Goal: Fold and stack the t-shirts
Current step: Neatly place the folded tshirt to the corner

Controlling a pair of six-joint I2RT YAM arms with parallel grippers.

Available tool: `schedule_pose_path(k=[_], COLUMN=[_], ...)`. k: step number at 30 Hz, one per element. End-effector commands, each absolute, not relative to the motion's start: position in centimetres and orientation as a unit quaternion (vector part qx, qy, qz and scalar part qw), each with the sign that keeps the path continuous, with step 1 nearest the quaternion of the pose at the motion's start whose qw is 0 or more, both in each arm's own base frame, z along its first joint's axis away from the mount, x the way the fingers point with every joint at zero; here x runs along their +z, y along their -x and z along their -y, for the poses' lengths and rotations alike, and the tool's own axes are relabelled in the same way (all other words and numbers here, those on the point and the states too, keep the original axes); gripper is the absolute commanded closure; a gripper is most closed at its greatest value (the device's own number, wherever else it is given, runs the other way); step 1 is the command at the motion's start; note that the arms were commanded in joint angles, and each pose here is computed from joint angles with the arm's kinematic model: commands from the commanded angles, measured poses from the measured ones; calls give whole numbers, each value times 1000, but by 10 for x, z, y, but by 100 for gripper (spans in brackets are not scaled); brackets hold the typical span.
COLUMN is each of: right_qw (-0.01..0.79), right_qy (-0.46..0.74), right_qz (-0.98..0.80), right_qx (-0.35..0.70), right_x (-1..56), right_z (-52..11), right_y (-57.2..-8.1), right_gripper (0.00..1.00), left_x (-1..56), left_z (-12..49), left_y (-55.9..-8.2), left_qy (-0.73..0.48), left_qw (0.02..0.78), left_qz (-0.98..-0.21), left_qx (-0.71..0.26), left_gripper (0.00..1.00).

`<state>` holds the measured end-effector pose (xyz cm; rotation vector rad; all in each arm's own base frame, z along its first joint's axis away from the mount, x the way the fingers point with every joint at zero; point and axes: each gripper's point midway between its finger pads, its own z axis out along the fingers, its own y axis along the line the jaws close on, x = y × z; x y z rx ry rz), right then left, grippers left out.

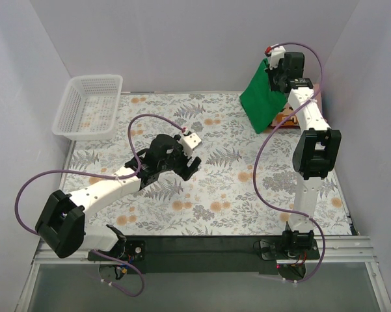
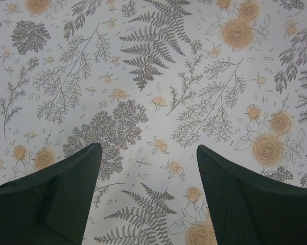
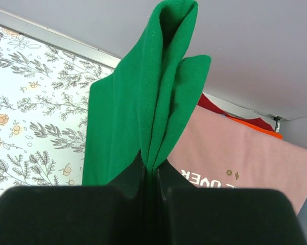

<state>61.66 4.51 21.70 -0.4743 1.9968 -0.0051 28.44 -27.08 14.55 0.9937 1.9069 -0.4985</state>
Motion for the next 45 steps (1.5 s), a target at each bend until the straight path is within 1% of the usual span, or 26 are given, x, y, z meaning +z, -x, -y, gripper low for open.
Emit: schedule_pose_path(k=[1,6,19,21,26,28,33,41,42,45], right_qw=[569,580,599,602,609,614,624,624,622,615], right_qy=[198,200,193,191,191,189,194,202,194,195], right_qz=[-798,-789,-776,-774,-769,-766,-756,-754,-758,-763], right_qx=[-28,-31,-44,-39,-34,-32,-28,-33,-43,-50], right_x=[279,301,336,341,353,360,376,378,376,368], right_z=[-37,-37,-23,-22,-24,-24,-27,-26,-9,0], right_y=[-619,-615,-603,-601,-595,-591,-583,-582,-582,-585], right_gripper=[99,99,99,99,99,99,99,99,99,99], left_x=[162,157,156,154,154,154,153,153,151,150], left_z=[266,263,264,265,266,266,266,267,267,268], left_y=[-284,-284,-282,-280,-279,-279,-279,-278,-278,-279], left_qy=[-396,-396,-403,-404,-406,-406,-410,-414,-414,-414], left_qw=[472,471,468,465,464,465,464,459,455,453], left_qz=[-761,-764,-761,-761,-760,-760,-759,-758,-761,-762], left_qx=[-201,-194,-197,-202,-205,-204,-204,-206,-205,-206], left_gripper=[26,26,25,22,21,16,13,10,10,9])
